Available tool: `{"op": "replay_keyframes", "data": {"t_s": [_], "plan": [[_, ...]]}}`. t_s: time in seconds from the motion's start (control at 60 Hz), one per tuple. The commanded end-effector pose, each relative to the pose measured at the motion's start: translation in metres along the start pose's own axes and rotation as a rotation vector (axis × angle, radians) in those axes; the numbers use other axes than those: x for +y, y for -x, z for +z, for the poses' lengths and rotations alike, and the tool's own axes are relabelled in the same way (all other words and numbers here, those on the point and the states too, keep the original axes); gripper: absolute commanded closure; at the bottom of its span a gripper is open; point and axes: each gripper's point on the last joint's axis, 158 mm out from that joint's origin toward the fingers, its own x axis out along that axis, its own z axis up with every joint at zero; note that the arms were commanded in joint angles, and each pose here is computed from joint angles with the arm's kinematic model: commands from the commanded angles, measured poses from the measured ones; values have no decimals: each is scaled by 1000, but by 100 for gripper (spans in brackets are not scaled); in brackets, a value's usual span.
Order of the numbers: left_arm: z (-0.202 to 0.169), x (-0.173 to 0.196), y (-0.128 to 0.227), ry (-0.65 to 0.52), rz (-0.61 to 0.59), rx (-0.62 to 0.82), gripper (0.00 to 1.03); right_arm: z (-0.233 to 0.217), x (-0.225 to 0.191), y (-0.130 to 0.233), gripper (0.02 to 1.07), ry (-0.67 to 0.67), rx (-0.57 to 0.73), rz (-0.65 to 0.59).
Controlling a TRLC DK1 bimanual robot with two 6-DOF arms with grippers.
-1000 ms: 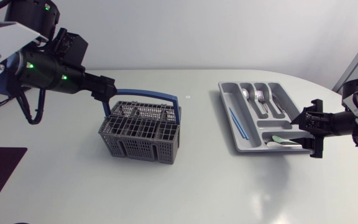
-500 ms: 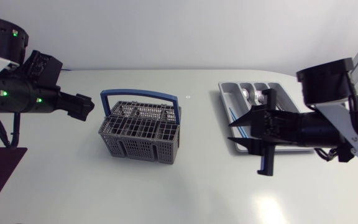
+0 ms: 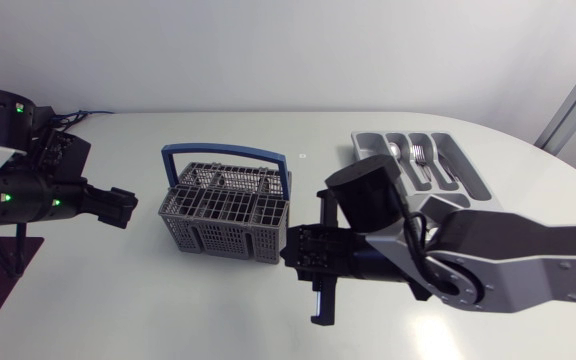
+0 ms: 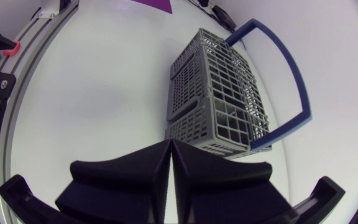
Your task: Unload the cutlery basket into the drawer organizer.
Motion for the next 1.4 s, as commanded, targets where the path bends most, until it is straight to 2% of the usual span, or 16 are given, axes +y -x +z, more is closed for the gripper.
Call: {"op": "replay_keyframes", "data": {"t_s": [0.0,0.317,0.567,1.383], "plan": [[-9,2,-1,-11,2,5,4,7,-5,-14,101,-23,-4,-12],[-22,7,-3,-10,7,21,4,-5,-29,-40,101,-30,24,-77],[-24,5,-4,-12,-1,20,4,-29,-56,-37,101,-44,59,-129],[-30,1,-6,-27,-12,30,4,-44,-80,-42,101,-72,84,-176]]}}
